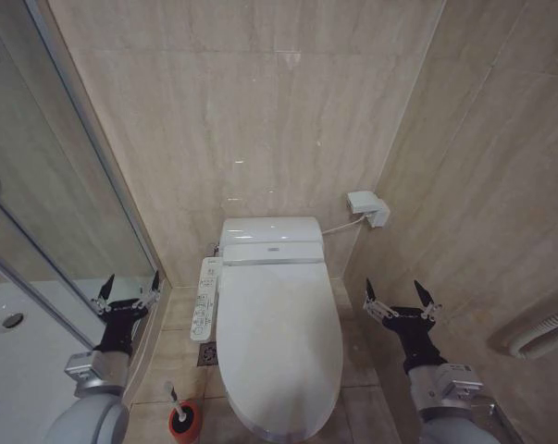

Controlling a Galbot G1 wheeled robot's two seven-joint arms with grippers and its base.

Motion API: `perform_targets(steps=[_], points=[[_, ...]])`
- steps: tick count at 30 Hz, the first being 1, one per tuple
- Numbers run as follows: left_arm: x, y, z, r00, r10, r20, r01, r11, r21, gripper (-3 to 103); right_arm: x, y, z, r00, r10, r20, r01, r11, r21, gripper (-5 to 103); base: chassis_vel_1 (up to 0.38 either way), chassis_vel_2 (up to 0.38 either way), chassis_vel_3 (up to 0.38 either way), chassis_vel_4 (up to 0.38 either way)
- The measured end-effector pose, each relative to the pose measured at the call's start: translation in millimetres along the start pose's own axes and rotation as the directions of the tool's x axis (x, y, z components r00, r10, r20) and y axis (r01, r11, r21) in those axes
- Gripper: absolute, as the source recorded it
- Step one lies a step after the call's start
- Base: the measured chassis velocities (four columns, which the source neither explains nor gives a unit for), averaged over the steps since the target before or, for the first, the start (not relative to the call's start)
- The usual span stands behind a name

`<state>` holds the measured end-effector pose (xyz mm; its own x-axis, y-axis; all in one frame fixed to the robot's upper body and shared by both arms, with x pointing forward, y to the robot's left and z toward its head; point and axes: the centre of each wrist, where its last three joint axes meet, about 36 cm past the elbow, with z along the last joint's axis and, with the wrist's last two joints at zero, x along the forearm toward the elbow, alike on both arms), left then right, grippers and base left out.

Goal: Open the toilet lid, clean the toilet bowl with a toilet brush, close the toilet lid, and flush.

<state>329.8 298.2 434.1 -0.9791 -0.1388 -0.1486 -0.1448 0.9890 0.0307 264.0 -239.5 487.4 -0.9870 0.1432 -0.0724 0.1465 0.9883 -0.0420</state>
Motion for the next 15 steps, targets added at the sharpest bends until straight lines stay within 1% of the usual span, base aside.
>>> perform_targets(steps=[1, 5, 11, 15], points=[[0, 0.0, 0, 1.000, 0.000, 0.000, 0.000, 1.000, 0.000, 99, 0, 0, 0, 1.000, 0.000, 0.000, 0.000, 1.000, 0.000, 100, 0.000, 0.000, 0.000, 0.000], [-3, 4.4, 19, 1.000, -0.004, -0.004, 0.004, 1.000, -0.001, 99, 0, 0, 0, 1.000, 0.000, 0.000, 0.000, 1.000, 0.000, 100, 0.000, 0.000, 0.000, 0.000], [-4, 5.5, 28, 1.000, 0.002, 0.002, -0.002, 1.000, 0.001, 99, 0, 0, 0, 1.000, 0.000, 0.000, 0.000, 1.000, 0.000, 100, 0.000, 0.000, 0.000, 0.000], [-5, 5.4, 30, 1.000, 0.002, 0.002, -0.002, 1.000, 0.001, 99, 0, 0, 0, 1.000, 0.000, 0.000, 0.000, 1.000, 0.000, 100, 0.000, 0.000, 0.000, 0.000]])
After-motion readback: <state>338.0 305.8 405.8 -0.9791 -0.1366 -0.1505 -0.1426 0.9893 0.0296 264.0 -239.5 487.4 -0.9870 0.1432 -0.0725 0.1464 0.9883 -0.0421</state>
